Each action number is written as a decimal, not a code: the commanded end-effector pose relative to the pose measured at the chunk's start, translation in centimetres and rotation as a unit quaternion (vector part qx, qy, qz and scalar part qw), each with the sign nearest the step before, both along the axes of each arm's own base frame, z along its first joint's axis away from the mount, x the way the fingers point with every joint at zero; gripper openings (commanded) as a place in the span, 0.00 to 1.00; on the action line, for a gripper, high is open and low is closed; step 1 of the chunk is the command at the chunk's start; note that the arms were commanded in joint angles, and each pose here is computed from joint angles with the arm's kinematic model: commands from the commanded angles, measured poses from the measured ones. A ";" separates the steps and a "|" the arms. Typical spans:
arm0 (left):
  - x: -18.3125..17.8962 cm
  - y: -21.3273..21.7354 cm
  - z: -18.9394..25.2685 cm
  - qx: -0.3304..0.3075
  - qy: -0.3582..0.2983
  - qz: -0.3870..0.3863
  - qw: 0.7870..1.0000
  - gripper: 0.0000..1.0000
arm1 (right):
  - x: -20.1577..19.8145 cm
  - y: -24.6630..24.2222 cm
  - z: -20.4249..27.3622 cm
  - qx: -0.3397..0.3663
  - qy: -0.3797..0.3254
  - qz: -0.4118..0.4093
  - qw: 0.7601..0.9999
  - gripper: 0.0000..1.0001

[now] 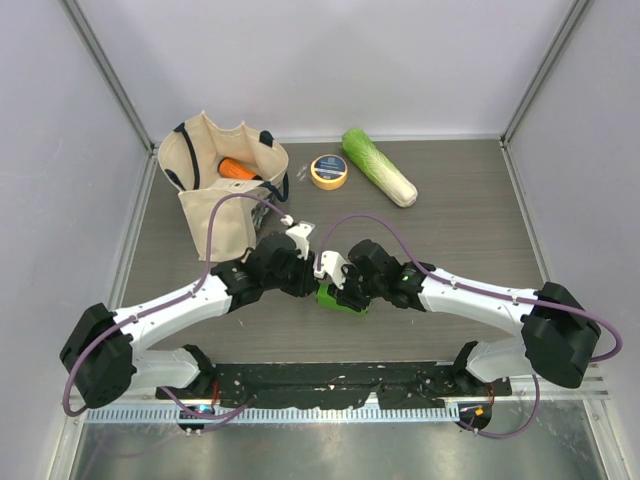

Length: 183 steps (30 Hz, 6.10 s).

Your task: Fold the paper box

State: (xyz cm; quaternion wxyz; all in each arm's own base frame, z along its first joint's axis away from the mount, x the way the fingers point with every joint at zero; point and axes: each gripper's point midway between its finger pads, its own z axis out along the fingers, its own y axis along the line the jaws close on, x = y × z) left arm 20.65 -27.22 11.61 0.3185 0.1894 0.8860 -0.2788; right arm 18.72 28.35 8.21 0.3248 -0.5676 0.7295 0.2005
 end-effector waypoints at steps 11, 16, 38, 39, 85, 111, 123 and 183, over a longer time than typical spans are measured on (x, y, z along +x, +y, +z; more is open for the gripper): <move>0.9 -0.9 0.1 0.018 -0.012 -0.001 1.000 0.00 | 0.2 0.9 0.6 0.018 -0.001 0.007 1.000 0.09; 1.0 -0.7 0.0 0.044 -0.017 0.025 0.999 0.00 | 0.7 1.0 0.5 0.023 -0.008 -0.008 1.000 0.09; 0.2 -0.8 -0.8 0.043 -0.030 0.075 0.996 0.00 | 1.7 1.9 1.1 0.057 -0.030 -0.033 0.997 0.12; 0.0 -0.5 -1.4 0.047 -0.029 0.074 0.996 0.00 | 1.7 1.9 1.1 0.058 -0.029 -0.034 0.997 0.13; -0.4 0.3 -2.2 0.069 -0.033 0.089 0.993 0.00 | -0.8 -6.0 4.4 0.090 0.131 -0.445 0.881 0.35; -1.1 -0.4 -2.1 0.069 -0.038 0.079 0.994 0.00 | -0.7 -4.2 5.1 0.082 0.151 -0.478 0.861 0.01; -1.4 -0.6 -2.3 0.071 -0.038 0.075 0.994 0.00 | -1.5 -1.9 5.9 0.121 0.243 -0.508 0.817 0.01; -2.8 -0.7 -4.9 0.107 -0.058 0.100 0.987 0.00 | -3.1 -4.6 5.4 0.337 0.511 -0.592 0.524 0.80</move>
